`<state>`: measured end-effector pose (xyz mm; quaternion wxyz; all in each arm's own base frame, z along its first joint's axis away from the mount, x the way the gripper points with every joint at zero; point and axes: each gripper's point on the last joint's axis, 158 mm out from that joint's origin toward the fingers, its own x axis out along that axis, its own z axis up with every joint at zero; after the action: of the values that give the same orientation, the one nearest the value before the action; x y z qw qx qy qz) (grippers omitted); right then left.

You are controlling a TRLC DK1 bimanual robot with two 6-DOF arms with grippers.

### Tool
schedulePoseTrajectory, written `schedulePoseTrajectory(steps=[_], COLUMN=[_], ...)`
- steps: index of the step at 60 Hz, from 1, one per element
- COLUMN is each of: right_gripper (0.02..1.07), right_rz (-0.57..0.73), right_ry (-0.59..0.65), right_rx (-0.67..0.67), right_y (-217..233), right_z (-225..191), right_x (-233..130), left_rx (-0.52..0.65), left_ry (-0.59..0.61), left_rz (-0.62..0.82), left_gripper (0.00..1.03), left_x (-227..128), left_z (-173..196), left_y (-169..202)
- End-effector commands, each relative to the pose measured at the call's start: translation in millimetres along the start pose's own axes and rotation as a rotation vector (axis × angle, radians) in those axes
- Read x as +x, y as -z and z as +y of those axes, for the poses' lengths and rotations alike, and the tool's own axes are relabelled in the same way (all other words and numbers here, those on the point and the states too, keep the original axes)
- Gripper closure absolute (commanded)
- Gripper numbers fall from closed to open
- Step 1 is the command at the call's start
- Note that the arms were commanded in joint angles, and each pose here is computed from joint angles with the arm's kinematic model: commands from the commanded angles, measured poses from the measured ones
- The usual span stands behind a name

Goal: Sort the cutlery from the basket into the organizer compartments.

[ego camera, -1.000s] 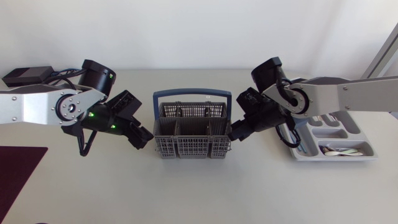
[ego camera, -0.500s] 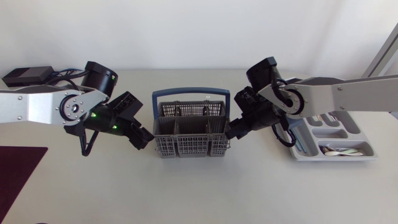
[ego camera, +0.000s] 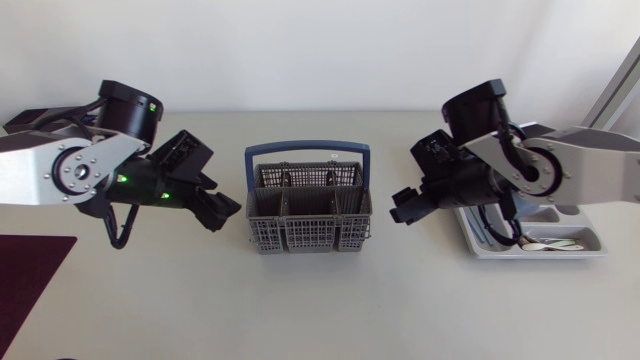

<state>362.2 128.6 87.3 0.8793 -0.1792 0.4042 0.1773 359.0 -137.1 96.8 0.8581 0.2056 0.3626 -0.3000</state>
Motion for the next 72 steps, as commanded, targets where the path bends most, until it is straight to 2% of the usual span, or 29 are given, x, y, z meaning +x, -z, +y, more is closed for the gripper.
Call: schedulePoseTrajectory(steps=[1,7,9,27,32,40,46,59,72], right_gripper=[0.17,0.07,0.07,0.06,0.06,0.07,0.07,0.07,0.07], right_rz=[0.003,-0.012,-0.02,-0.109,-0.116,-0.14,-0.148,-0.237,-0.354], right_ry=[0.036,0.07,0.083,0.186,0.17,0.213,0.218,0.254,0.316], right_rx=[-0.012,-0.011,-0.007,0.028,0.027,0.063,0.065,0.078,0.09], right_y=[14,20,23,36,42,52,60,60,64], right_z=[-12,-25,-30,-70,-71,-83,-81,-81,-81], right_x=[-13,-26,-32,-76,-84,-95,-98,-114,-129], left_rx=[0.002,-0.009,-0.015,-0.019,-0.025,-0.045,-0.068,-0.151,-0.149], left_ry=[-0.027,-0.059,-0.073,-0.161,-0.166,-0.17,-0.208,-0.334,-0.342], left_rz=[-0.028,-0.048,-0.06,-0.212,-0.21,-0.187,-0.221,-0.343,-0.355], left_gripper=[0.14,0.1,0.04,0.04,0.04,0.04,0.04,0.04,0.04], left_x=[-17,-33,-41,-99,-101,-100,-111,-147,-149], left_z=[5,11,13,11,11,11,17,33,28], left_y=[4,5,5,-9,-4,9,11,7,14])
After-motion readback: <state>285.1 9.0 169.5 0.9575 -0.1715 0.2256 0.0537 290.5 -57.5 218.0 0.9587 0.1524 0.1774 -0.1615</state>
